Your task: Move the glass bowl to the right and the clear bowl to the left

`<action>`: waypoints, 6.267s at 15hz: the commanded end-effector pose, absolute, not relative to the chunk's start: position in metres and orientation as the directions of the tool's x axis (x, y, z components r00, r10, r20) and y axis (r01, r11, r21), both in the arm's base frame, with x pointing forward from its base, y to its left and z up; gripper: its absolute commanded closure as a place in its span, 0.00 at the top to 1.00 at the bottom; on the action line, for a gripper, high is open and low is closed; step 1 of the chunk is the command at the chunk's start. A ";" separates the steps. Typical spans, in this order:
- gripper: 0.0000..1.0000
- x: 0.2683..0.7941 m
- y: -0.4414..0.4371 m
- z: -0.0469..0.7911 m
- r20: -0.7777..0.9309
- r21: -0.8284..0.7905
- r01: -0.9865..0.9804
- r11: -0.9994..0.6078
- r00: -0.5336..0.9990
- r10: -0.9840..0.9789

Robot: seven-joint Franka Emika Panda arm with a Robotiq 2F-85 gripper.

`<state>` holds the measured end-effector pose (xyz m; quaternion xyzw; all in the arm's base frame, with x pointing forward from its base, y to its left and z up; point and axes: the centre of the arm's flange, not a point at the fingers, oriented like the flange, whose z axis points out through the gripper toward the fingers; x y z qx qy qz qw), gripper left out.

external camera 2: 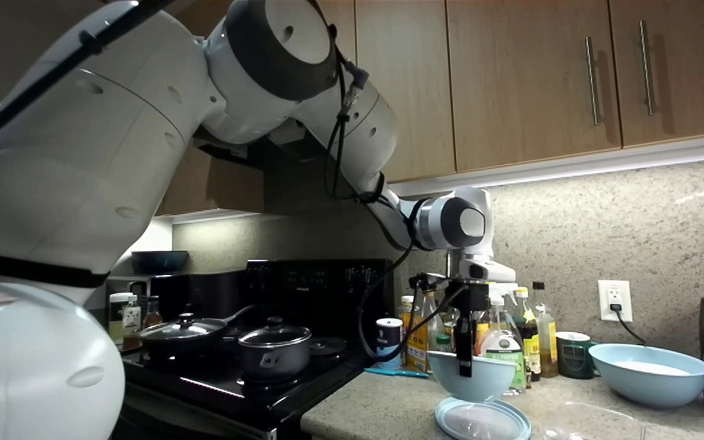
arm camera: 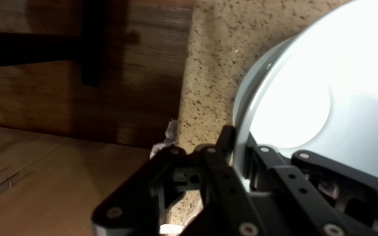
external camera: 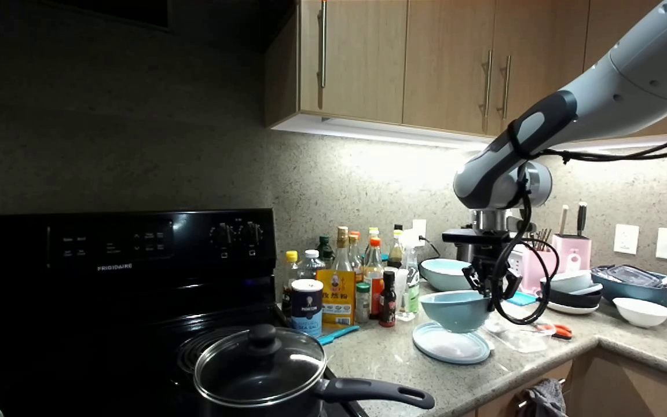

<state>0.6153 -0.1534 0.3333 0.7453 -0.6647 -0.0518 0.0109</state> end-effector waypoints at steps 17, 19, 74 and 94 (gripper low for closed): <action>0.08 0.693 -0.235 0.360 -0.037 -0.174 -0.945 0.276 -0.274 -0.961; 0.08 0.707 -0.245 0.356 -0.040 -0.152 -0.946 0.287 -0.284 -0.958; 1.00 0.680 -0.321 0.313 -0.032 0.368 -0.929 0.021 -0.035 -0.999; 1.00 0.665 -0.280 0.275 -0.330 0.301 -0.673 -0.675 0.591 -0.736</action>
